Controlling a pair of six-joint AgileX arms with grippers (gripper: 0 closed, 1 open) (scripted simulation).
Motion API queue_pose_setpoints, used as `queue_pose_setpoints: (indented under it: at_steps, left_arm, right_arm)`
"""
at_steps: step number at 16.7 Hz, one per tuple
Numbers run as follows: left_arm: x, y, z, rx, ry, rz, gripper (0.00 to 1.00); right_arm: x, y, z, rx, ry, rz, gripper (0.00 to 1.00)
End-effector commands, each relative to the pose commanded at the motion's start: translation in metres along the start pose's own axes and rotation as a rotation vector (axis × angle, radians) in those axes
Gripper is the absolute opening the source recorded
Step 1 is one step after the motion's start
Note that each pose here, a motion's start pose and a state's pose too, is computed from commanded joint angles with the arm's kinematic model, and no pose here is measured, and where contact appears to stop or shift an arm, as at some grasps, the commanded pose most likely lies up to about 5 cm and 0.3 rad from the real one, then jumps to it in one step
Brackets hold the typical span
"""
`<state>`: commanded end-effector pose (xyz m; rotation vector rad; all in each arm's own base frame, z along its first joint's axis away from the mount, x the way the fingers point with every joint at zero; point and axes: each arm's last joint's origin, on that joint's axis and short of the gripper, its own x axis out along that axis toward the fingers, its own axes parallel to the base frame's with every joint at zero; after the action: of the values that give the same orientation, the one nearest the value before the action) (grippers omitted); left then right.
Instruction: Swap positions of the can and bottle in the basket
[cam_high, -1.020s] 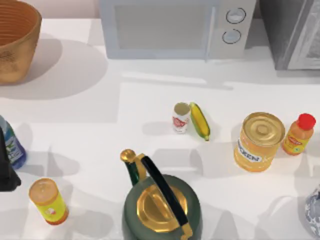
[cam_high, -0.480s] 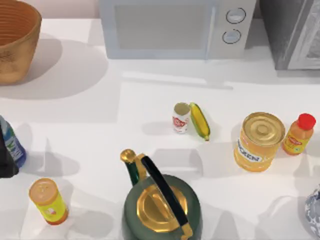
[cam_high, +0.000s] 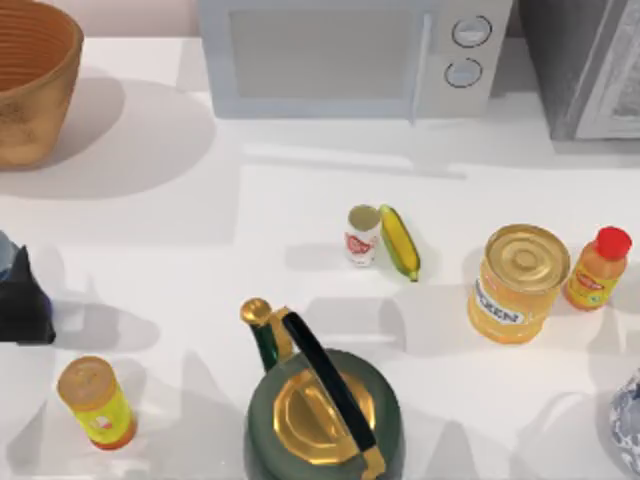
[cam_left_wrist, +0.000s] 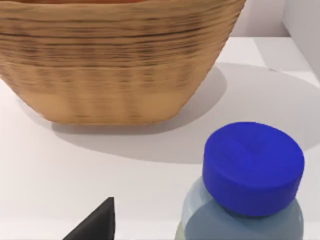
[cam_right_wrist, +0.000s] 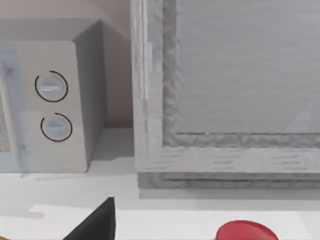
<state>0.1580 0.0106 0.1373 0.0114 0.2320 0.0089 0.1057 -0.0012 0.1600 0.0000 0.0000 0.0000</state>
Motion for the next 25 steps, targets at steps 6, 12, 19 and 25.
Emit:
queue_pose_setpoints:
  at_steps: [6,12,19,25]
  left_arm:
    - [0.012,0.005,-0.031,-0.005,0.138,-0.027,1.0]
    - [0.012,0.005,-0.033,-0.006,0.149,-0.032,1.0]
    - [0.024,0.008,-0.03,-0.008,0.146,-0.043,1.0]
    - [0.057,0.004,-0.034,-0.006,0.146,-0.046,1.0]
  right_arm:
    - [0.0,0.0,0.0,0.0,0.0,0.0,1.0]
    - [0.0,0.0,0.0,0.0,0.0,0.0,1.0]
    - [0.0,0.0,0.0,0.0,0.0,0.0,1.0]
    - [0.0,0.0,0.0,0.0,0.0,0.0,1.0]
